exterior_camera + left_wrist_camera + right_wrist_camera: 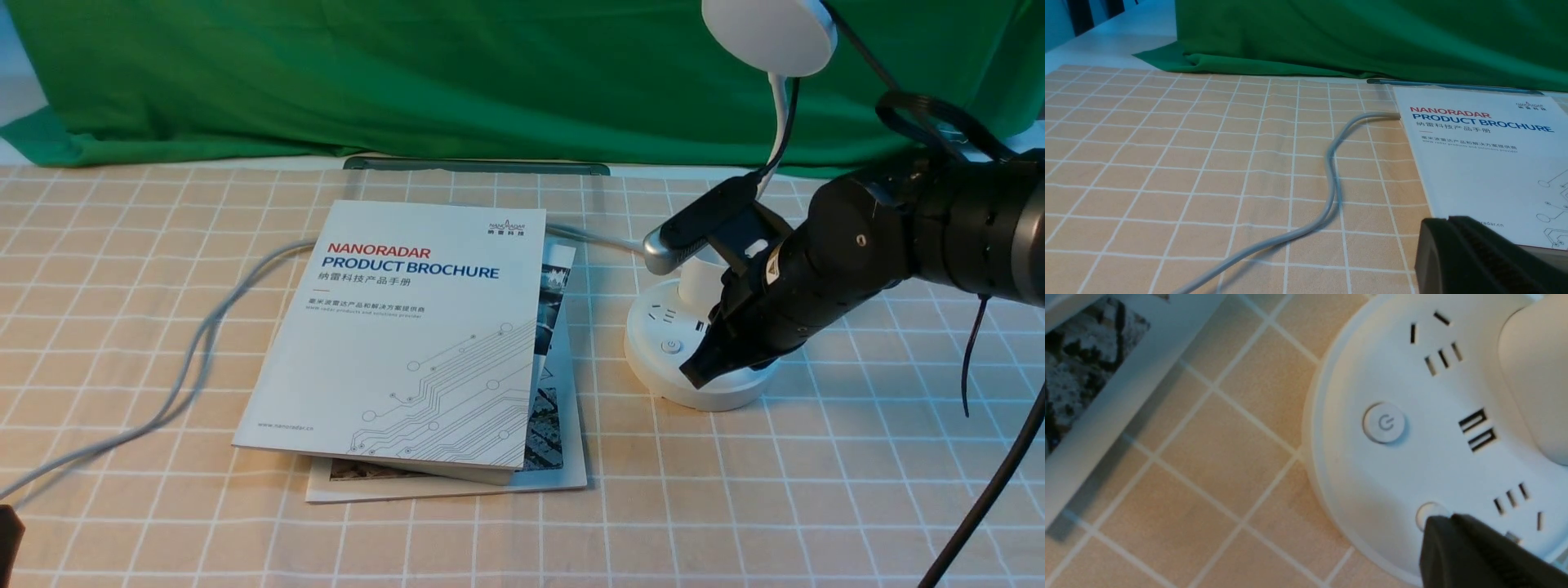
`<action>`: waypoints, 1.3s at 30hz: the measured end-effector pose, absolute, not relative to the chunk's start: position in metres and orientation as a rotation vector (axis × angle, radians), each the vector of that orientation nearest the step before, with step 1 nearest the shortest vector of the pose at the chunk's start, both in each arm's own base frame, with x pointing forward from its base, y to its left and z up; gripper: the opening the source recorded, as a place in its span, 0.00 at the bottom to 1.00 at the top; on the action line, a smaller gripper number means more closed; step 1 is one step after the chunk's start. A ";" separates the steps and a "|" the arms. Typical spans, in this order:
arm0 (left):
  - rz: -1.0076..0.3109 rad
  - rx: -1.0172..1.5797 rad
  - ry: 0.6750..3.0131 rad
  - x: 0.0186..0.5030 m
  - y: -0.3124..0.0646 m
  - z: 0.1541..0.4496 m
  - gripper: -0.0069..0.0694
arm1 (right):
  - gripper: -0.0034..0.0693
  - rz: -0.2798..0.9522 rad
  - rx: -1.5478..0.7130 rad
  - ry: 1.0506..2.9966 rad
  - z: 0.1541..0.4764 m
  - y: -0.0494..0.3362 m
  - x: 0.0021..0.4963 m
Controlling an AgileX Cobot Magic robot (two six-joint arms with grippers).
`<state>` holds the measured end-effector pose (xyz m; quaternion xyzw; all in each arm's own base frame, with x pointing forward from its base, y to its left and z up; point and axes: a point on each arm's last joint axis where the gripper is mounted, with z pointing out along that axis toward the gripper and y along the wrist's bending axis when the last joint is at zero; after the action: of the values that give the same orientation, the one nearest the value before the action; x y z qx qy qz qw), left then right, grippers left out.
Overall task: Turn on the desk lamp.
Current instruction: Use the right arm to press the button switch on the lamp holder
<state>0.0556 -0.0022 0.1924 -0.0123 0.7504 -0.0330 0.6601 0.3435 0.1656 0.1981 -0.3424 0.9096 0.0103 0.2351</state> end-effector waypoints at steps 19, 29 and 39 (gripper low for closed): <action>-0.075 -0.028 1.698 0.056 -0.002 0.192 0.12 | 0.10 0.020 -0.926 2.513 0.179 0.162 0.353; -0.075 -0.028 1.698 0.056 -0.002 0.192 0.12 | 0.09 0.019 -0.927 2.518 0.179 0.163 0.354; -0.075 -0.028 1.698 0.056 -0.002 0.192 0.12 | 0.09 0.024 -0.900 2.474 0.190 0.161 0.355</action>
<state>0.0556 -0.0022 0.1924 -0.0123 0.7504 -0.0330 0.6601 0.3554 0.1607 0.1904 -0.3309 0.9094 0.0087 0.2519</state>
